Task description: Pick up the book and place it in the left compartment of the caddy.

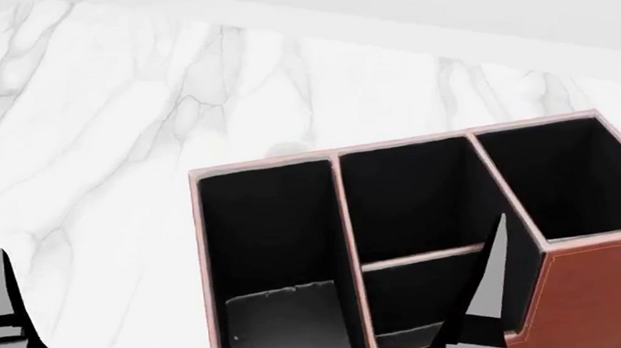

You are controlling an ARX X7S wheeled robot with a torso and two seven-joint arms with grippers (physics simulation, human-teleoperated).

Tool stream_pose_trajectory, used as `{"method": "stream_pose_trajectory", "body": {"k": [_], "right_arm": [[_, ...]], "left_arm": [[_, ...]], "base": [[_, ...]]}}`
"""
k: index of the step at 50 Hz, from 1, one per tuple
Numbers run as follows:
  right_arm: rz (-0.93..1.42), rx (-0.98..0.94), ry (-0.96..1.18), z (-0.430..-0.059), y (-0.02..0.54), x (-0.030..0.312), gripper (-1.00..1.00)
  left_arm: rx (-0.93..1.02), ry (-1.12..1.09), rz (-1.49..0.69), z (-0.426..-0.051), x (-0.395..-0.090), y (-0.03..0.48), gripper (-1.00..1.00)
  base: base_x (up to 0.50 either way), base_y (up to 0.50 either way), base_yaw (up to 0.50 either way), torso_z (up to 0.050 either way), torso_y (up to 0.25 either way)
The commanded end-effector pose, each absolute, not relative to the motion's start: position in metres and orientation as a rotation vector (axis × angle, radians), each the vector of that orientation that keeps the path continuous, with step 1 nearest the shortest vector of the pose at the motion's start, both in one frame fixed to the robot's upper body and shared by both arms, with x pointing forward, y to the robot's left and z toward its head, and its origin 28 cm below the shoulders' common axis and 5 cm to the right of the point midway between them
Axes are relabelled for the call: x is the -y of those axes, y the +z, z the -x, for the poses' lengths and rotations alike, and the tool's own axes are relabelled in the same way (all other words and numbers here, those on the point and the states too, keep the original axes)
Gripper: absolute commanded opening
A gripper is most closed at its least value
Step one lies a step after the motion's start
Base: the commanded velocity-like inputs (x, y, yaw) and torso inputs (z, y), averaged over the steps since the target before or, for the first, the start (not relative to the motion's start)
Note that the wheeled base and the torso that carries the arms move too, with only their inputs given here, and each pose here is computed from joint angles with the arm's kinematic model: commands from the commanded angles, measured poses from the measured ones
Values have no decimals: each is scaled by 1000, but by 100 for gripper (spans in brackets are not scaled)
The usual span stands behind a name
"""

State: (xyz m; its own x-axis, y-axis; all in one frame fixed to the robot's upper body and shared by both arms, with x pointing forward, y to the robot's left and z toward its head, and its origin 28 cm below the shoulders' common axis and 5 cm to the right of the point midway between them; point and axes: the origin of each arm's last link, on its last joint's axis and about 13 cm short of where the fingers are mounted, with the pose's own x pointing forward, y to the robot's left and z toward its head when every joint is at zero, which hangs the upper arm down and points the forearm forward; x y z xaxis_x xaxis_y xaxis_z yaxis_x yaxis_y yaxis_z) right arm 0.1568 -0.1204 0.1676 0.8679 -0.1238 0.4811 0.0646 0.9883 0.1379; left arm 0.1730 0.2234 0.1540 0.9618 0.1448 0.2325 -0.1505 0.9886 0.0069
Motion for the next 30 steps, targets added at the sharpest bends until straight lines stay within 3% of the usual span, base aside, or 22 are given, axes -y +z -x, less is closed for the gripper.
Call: {"method": "stream_pose_trajectory", "body": {"k": [1, 30], "right_arm": [[-122, 521, -110, -161, 167, 124, 100], [-121, 520, -114, -162, 166, 125, 100]], "left_arm": [[205, 255, 25, -200, -241, 159, 100], [149, 395, 78, -249, -262, 166, 100]], "base": [[0, 0, 0, 0, 0], [0, 0, 0, 0, 0]]}}
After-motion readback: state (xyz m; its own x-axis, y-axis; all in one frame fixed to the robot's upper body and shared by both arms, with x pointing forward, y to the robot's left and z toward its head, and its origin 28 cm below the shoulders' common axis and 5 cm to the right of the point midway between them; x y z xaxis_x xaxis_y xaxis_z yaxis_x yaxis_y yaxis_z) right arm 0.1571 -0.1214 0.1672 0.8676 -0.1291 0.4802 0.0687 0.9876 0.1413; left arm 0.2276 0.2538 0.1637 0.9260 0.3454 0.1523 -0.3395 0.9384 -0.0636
